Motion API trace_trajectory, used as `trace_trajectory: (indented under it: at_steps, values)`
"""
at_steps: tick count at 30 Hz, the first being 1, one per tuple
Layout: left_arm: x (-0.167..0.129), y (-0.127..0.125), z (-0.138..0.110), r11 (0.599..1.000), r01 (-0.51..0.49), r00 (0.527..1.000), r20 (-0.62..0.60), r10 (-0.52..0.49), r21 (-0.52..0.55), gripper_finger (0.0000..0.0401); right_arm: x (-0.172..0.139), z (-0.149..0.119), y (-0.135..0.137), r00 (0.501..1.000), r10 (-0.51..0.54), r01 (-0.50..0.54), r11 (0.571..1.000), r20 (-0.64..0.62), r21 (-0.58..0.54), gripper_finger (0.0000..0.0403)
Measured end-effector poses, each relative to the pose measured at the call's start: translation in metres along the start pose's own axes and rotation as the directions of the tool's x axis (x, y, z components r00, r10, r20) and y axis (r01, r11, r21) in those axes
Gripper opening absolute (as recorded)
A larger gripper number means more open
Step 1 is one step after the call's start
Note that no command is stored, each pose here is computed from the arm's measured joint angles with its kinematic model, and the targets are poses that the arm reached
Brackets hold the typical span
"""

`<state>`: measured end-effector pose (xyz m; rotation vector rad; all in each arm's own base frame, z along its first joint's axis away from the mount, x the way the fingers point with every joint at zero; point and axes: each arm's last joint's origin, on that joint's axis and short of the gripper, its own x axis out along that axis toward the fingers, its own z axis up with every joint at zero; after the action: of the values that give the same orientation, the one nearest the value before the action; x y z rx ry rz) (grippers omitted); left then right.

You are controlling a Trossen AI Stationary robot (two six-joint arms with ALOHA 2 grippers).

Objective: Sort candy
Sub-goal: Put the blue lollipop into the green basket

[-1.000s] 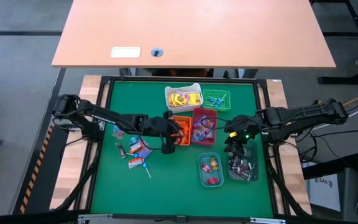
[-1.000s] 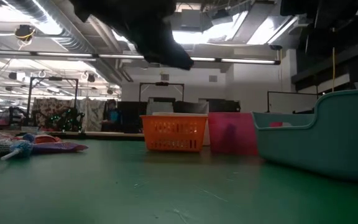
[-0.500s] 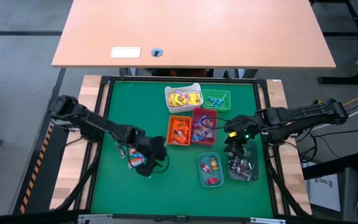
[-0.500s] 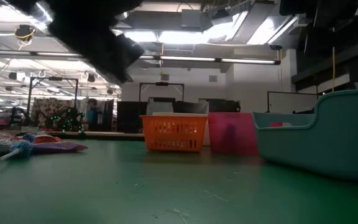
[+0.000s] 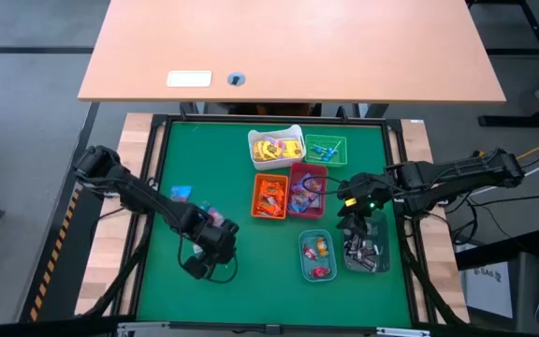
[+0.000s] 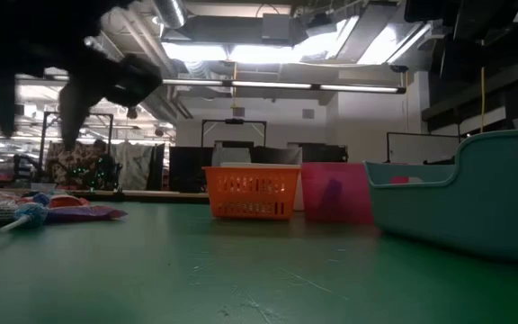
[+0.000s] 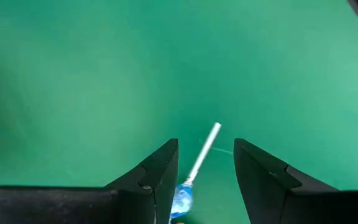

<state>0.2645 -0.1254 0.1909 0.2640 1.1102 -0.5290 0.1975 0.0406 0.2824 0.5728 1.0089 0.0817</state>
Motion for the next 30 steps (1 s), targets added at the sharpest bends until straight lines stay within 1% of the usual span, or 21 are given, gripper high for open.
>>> trace_trajectory:
  at_steps: [2, 4, 6, 9, 13, 16, 20, 27, 30]
  values:
    - [0.007, -0.005, 0.000, 0.999, 0.011, 1.000, -0.020, -0.010, 0.040, 0.0143, 0.000, 0.000, 0.000, 1.000, 0.001, -0.001, 1.000, 0.001, 0.000, 0.0225]
    - [0.016, -0.008, -0.002, 0.999, 0.015, 0.999, -0.051, -0.012, 0.050, 0.0143, 0.000, 0.000, 0.000, 1.000, 0.001, -0.001, 1.000, 0.002, -0.001, 0.0225]
    - [0.025, -0.009, -0.004, 0.998, -0.011, 0.996, -0.086, 0.016, 0.058, 0.0143, 0.000, 0.000, 0.000, 1.000, 0.003, -0.003, 1.000, 0.005, -0.002, 0.0225]
    - [0.035, -0.007, -0.006, 0.997, -0.042, 0.991, -0.124, 0.049, 0.060, 0.0143, 0.000, 0.001, 0.001, 1.000, 0.007, -0.007, 1.000, 0.010, -0.003, 0.0225]
    - [0.046, -0.006, -0.010, 0.997, -0.046, 0.984, -0.167, 0.056, 0.060, 0.0142, 0.000, 0.001, 0.001, 1.000, 0.010, -0.010, 1.000, 0.015, -0.005, 0.0225]
    - [0.051, -0.006, -0.012, 0.997, -0.045, 0.980, -0.189, 0.056, 0.060, 0.0133, 0.000, 0.001, 0.001, 1.000, 0.010, -0.010, 1.000, 0.015, -0.005, 0.0225]
    - [0.052, -0.006, -0.012, 0.997, -0.045, 0.980, -0.193, 0.056, 0.059, 0.0101, 0.000, 0.001, 0.001, 1.000, 0.010, -0.010, 1.000, 0.015, -0.005, 0.0225]
    - [0.052, -0.005, -0.012, 0.997, -0.046, 0.980, -0.193, 0.056, 0.054, 0.0012, 0.000, 0.001, 0.001, 1.000, 0.010, -0.010, 1.000, 0.015, -0.005, 0.0225]
    - [0.052, -0.005, -0.011, 0.998, -0.049, 0.981, -0.186, 0.057, 0.048, 0.0006, 0.000, 0.001, 0.001, 1.000, 0.010, -0.010, 1.000, 0.015, -0.005, 0.0225]
